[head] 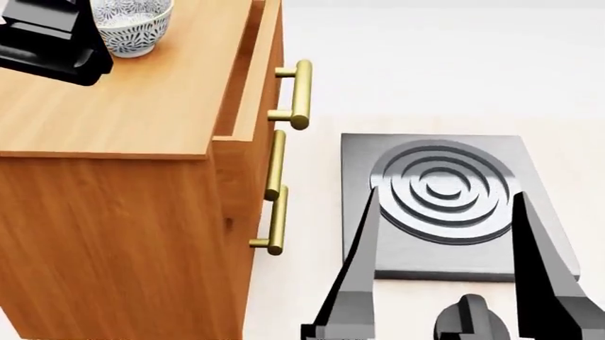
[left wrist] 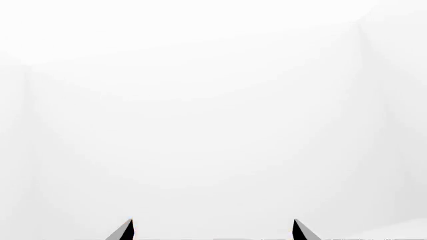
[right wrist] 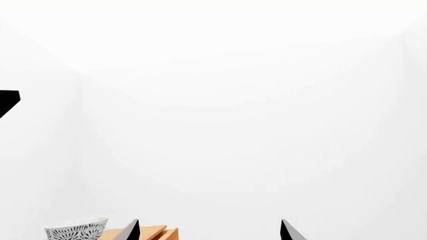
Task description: Pick the akita bowl on the wooden cabinet and place it on the plate.
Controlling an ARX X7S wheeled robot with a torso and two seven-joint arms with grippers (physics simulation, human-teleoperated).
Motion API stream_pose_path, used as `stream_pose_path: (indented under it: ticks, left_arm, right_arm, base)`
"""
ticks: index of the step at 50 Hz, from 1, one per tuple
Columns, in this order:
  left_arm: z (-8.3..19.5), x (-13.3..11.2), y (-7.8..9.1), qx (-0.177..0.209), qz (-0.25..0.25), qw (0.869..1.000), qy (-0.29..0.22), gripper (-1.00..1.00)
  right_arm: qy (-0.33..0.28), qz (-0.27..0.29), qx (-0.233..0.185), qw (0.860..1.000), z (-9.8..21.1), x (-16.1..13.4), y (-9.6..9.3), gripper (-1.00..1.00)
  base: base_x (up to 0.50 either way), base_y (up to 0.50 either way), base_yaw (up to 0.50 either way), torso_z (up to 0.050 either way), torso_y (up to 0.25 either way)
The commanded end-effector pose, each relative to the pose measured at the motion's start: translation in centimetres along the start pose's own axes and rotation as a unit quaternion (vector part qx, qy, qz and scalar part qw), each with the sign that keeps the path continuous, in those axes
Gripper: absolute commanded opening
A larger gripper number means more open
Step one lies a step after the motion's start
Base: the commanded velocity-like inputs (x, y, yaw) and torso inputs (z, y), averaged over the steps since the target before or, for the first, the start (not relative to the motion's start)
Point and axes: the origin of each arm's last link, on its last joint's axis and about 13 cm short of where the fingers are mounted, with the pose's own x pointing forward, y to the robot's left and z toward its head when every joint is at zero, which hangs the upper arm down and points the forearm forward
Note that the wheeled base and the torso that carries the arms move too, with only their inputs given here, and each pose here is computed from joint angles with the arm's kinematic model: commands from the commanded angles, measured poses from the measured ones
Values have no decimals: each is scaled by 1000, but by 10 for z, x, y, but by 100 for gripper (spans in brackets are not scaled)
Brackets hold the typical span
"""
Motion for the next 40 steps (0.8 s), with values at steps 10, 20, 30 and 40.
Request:
stream_pose_path:
  ticks: [10,20,30,40]
  left_arm:
    - [-1,-1,-1,1,-3,1000,1,100]
    - [-1,-1,-1,1,-3,1000,2,100]
    - [4,3,-2,5,-6,1000,-2,100]
    - [11,21,-2,-3,-14,1000,9,100]
  right_arm:
    - [-2,3,-2,1000,1,0,0,100]
    - [-5,0,-3,1000,1,0,1,100]
    - [-6,0,-1,1000,2,-1,0,100]
    - [-4,0,-6,1000,0,-1,0,100]
  base:
    - [20,0,0,0,0]
    - [52,0,0,0,0]
    - [0,0,0,0,0]
    - [0,0,0,0,0]
